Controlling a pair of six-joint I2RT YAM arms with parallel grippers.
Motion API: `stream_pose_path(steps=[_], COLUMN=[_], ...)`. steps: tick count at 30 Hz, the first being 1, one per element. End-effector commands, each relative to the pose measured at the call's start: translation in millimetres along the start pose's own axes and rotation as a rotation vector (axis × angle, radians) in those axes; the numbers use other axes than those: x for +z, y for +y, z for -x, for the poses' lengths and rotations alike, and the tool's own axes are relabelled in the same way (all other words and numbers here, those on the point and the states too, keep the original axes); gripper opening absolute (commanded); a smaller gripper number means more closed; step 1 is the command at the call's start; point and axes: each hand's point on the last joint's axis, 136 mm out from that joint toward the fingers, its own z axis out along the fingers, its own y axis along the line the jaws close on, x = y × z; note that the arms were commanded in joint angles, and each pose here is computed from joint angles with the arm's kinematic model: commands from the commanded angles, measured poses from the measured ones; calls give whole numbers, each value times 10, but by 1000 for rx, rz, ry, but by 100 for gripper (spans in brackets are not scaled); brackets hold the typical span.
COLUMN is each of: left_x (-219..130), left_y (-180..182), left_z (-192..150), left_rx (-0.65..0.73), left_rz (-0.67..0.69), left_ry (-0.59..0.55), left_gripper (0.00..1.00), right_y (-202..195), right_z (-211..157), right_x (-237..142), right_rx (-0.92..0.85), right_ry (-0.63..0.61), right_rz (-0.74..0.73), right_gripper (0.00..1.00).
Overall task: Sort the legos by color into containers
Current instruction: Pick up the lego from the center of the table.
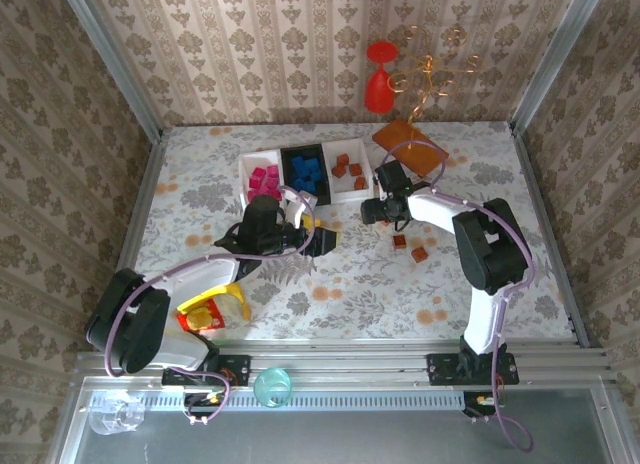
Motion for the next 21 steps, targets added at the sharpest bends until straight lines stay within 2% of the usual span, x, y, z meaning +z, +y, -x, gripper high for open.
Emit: stream_pose_path(steps=[1,7,13,18,21], left_x=[-53,-58,-69,-98,-133], left_y=[-36,-37,-24,48,174], left_z=[43,52,50,53,51], left_rx=[39,39,37,33,18], left_rz=[1,1,8,50,115], left_ry=[-16,-15,-13,-17,-20], left_gripper=[87,87,87,87,87], right_y=[110,196,202,375,576], right_z=[-134,-304,-299,-148,23], right_x=[35,-21,-15,-229,-447], right_rx=[-28,-57,-64,-86,-66], right_ry=[69,102,80,2,-90], right_rz=[58,72,59,104,203], right_gripper=[79,64,46,38,37])
